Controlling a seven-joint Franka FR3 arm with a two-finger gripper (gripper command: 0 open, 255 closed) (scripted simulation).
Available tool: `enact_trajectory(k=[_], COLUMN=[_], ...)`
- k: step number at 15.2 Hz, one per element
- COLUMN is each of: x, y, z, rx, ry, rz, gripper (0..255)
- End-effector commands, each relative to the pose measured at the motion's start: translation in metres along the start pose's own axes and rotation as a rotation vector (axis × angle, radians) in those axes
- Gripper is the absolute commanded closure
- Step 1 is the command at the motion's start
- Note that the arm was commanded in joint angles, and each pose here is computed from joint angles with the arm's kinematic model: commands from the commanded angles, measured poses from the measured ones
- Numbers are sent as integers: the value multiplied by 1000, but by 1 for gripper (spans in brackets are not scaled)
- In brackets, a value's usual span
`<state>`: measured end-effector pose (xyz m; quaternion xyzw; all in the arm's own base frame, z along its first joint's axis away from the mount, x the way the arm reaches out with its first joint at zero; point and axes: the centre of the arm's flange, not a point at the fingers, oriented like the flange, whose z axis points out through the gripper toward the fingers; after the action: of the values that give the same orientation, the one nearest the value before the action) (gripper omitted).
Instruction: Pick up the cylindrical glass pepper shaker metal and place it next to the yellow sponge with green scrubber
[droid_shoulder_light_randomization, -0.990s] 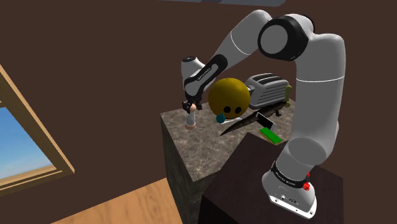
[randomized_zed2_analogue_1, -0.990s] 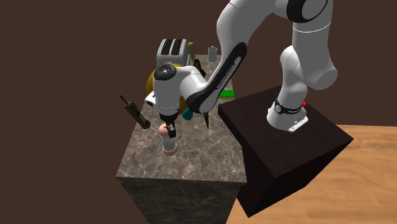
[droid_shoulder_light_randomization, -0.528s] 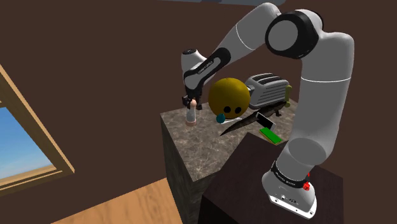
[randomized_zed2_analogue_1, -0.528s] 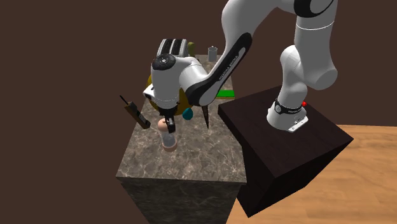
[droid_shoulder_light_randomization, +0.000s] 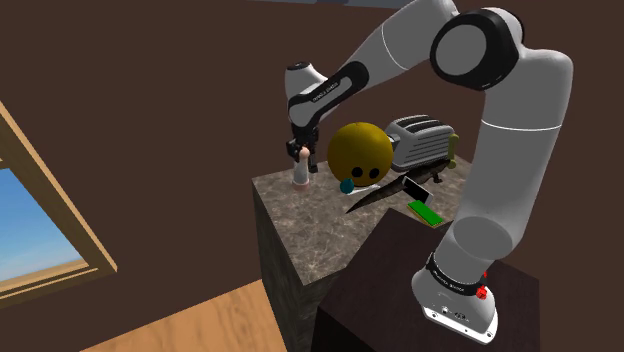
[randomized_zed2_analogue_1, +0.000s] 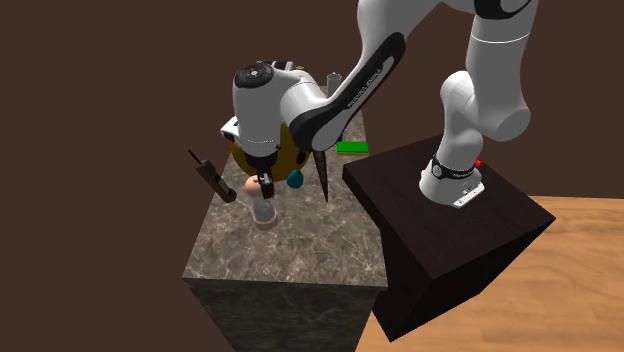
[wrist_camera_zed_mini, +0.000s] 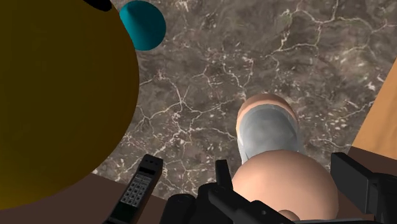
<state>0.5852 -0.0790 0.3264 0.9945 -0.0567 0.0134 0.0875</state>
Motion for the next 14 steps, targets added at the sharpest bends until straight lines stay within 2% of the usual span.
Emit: enact_trajectory(k=[1, 14], x=[1, 3], y=[2, 14], z=[-10, -78], rx=[0, 0], ry=[0, 0], rz=[0, 0], gripper=[255, 255])
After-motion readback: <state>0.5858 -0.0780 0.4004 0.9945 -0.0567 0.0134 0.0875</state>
